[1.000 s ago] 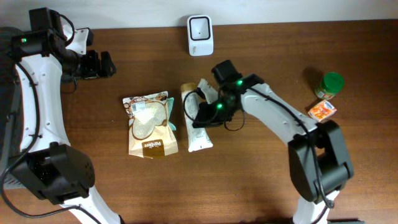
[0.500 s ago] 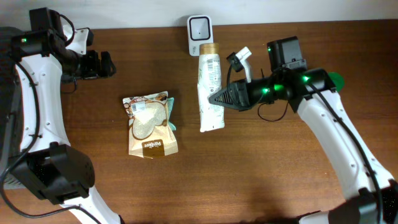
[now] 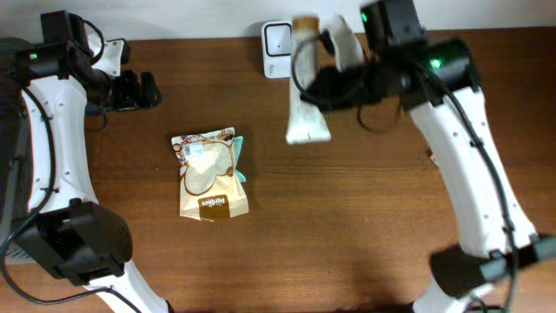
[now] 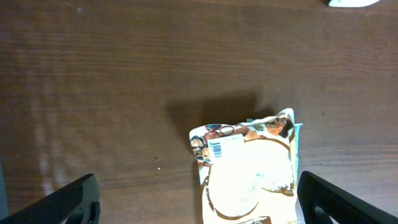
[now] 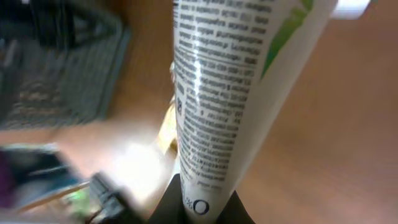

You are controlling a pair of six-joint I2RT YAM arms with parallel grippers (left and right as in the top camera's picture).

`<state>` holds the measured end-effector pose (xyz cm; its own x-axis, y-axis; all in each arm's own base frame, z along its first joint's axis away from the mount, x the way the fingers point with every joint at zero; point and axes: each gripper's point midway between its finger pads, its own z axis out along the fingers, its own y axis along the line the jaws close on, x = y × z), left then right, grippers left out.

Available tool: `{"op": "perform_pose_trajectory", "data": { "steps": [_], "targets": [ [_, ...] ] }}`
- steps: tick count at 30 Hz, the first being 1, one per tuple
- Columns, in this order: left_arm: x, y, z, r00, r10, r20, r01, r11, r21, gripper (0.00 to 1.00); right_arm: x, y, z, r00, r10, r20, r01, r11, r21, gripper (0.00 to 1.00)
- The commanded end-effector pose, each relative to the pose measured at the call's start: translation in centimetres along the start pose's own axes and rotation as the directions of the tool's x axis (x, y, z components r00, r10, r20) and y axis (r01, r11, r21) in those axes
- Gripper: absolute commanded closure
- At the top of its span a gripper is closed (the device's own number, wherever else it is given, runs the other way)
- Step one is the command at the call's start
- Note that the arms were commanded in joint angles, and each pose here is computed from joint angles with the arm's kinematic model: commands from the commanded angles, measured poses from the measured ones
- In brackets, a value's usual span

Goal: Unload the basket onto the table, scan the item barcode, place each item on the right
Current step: 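Hold the white tube up in front of the scanner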

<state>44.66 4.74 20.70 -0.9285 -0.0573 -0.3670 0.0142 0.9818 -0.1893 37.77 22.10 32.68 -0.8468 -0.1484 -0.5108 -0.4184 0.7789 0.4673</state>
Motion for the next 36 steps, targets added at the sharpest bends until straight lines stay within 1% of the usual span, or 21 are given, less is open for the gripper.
{"op": "perform_pose_trajectory", "data": {
  "steps": [1, 2, 3, 5, 8, 10, 13, 15, 19, 21, 23, 29, 35, 36],
  "targets": [
    [-0.3, -0.5, -1.1, 0.999, 0.027, 0.027, -0.027, 1.000, 0.005, 0.01, -5.2, -4.3, 2.2, 0.966, -0.254, 0.046, 0.220, 0.902, 0.372, 0.96],
    [-0.3, -0.5, -1.1, 0.999, 0.026, 0.027, -0.026, 1.000, 0.005, 0.01, -6.3, -5.7, 3.0, 0.954, -0.296, 0.040, 0.245, 0.854, 0.458, 0.96],
    [-0.3, -0.5, -1.1, 0.999, 0.026, 0.027, -0.026, 1.000, 0.005, 0.01, -7.5, -7.3, 4.3, 0.936, -0.352, 0.018, 0.284, 0.782, 0.554, 0.96],
    [-0.3, -0.5, -1.1, 0.999, 0.026, 0.027, -0.026, 1.000, 0.005, 0.01, -8.9, -9.6, 6.2, 0.914, -0.405, -0.030, 0.319, 0.669, 0.672, 0.96],
    [-0.3, -0.5, -1.1, 0.999, 0.026, 0.027, -0.026, 1.000, 0.005, 0.01, -10.5, -13.1, 8.6, 0.889, -0.446, -0.108, 0.344, 0.494, 0.798, 0.96],
    [-0.3, -0.5, -1.1, 0.999, 0.026, 0.027, -0.026, 1.000, 0.005, 0.01, -11.2, -14.6, 10.4, 0.865, -0.476, -0.160, 0.383, 0.417, 0.824, 0.96],
    [-0.3, -0.5, -1.1, 0.999, 0.027, 0.027, -0.027, 1.000, 0.005, 0.01, -12.4, -16.2, 13.0, 0.825, -0.525, -0.211, 0.425, 0.328, 0.844, 0.96],
    [-0.3, -0.5, -1.1, 0.999, 0.026, 0.027, -0.026, 1.000, 0.005, 0.01, -13.3, -17.0, 14.1, 0.809, -0.545, -0.220, 0.421, 0.276, 0.864, 0.96],
    [-0.3, -0.5, -1.1, 0.999, 0.026, 0.027, -0.026, 1.000, 0.005, 0.01, -14.1, -19.0, 16.0, 0.783, -0.555, -0.281, 0.418, 0.135, 0.898, 0.96],
    [-0.3, -0.5, -1.1, 0.999, 0.026, 0.027, -0.026, 1.000, 0.005, 0.01, -13.8, -19.7, 17.6, 0.767, -0.561, -0.310, 0.443, 0.115, 0.889, 0.96],
    [-0.3, -0.5, -1.1, 0.999, 0.027, 0.027, -0.027, 1.000, 0.005, 0.01, -13.5, -20.6, 18.6, 0.768, -0.554, -0.322, 0.439, 0.089, 0.894, 0.96],
    [-0.3, -0.5, -1.1, 0.999, 0.026, 0.027, -0.026, 1.000, 0.005, 0.01, -12.2, -22.3, 21.0, 0.770, -0.530, -0.355, 0.459, 0.074, 0.885, 0.96],
    [-0.3, -0.5, -1.1, 0.999, 0.026, 0.027, -0.026, 1.000, 0.005, 0.01, -11.9, -22.6, 21.1, 0.772, -0.521, -0.365, 0.463, 0.067, 0.884, 0.96],
    [-0.3, -0.5, -1.1, 0.999, 0.026, 0.027, -0.026, 1.000, 0.005, 0.01, -11.9, -22.6, 20.8, 0.778, -0.513, -0.363, 0.451, 0.054, 0.891, 0.96]
  ]
}}
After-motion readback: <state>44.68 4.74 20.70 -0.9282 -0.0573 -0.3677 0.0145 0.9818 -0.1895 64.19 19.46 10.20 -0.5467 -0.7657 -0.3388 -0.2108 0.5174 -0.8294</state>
